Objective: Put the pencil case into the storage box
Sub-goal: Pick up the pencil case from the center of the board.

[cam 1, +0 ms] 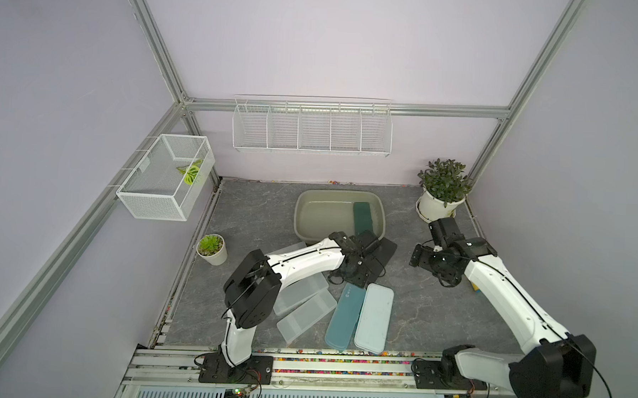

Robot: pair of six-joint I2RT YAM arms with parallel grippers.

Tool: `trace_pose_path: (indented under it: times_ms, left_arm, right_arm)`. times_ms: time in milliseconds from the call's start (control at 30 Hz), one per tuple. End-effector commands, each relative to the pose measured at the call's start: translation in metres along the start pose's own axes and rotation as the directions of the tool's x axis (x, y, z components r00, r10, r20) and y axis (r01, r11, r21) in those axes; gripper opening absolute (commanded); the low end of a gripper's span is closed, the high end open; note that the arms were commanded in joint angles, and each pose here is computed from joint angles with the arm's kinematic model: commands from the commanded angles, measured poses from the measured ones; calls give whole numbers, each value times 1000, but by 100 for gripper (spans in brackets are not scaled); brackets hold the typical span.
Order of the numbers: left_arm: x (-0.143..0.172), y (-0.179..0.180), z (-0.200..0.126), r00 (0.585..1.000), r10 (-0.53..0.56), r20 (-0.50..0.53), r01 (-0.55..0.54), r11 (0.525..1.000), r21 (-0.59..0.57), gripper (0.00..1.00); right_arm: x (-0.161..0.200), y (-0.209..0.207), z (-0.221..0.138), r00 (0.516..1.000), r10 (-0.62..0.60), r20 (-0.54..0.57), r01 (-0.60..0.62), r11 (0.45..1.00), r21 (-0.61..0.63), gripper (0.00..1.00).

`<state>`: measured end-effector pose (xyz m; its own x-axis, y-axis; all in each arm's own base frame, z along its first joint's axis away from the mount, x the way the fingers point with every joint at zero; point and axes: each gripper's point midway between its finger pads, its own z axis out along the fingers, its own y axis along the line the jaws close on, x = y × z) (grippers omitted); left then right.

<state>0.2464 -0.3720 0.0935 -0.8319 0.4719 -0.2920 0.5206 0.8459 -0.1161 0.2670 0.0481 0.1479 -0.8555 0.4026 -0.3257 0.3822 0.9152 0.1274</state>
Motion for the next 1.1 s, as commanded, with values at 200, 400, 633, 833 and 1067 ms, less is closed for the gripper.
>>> trace_pose_path:
  times_ms: [200, 400, 633, 833, 1067]
  left_arm:
    - [-55, -19, 20, 986, 145, 81, -144, 989, -24, 82]
    - [-67, -24, 36, 981, 174, 91, -172, 985, -35, 87]
    - [-67, -32, 57, 979, 193, 66, -193, 981, -9, 92]
    - [-60, -27, 80, 976, 216, 27, -215, 976, -31, 92]
    - [-60, -36, 96, 960, 281, 12, -281, 959, -31, 85]
  right_arm:
    - [3, -9, -9, 999, 49, 12, -49, 999, -6, 98]
    - [5, -12, -13, 998, 54, 20, -54, 999, -6, 98]
    - [8, -17, -12, 998, 61, 20, -61, 998, 6, 98]
    - [13, -21, -9, 998, 66, 14, -67, 998, 15, 98]
    - [18, -28, -6, 997, 74, 11, -75, 997, 32, 98]
